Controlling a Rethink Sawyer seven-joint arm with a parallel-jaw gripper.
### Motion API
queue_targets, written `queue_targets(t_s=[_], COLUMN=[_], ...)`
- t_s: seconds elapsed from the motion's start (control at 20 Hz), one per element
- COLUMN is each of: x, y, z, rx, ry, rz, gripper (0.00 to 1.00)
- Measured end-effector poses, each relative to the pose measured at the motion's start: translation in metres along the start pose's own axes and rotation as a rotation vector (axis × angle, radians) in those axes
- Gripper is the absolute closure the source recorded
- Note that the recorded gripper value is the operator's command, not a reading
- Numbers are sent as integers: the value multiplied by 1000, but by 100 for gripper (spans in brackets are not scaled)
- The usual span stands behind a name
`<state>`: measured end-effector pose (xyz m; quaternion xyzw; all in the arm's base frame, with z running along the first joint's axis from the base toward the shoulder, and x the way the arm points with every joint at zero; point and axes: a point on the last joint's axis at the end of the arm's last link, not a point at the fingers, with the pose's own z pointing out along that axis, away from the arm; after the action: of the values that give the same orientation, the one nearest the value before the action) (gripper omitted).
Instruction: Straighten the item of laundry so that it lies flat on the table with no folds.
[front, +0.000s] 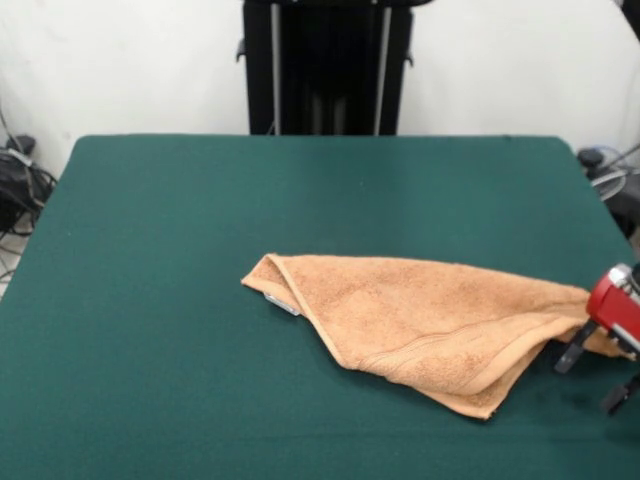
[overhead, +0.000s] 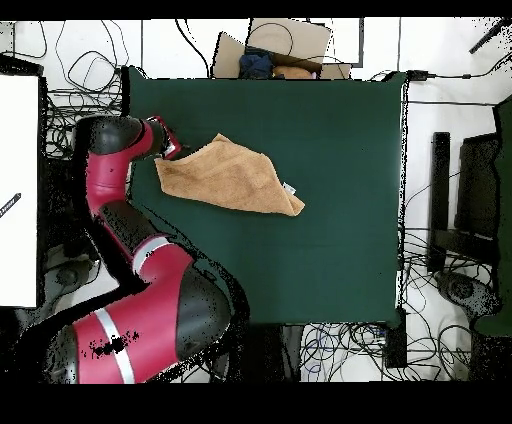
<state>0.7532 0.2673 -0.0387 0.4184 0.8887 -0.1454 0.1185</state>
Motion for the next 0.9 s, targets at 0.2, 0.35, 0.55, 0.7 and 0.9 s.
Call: queue_targets(t_s=[0.2, 0.35, 0.55, 0.7, 0.9], x=[7, 13, 16, 13, 5], y=[-2, -8, -18, -25, -33], z=[4, 8, 8, 5, -3], rx=[16, 45, 87, 117, 142], ry=[58, 113, 166, 191, 215], rz=[15, 27, 40, 45, 49], gripper=[0, 0, 0, 0, 0])
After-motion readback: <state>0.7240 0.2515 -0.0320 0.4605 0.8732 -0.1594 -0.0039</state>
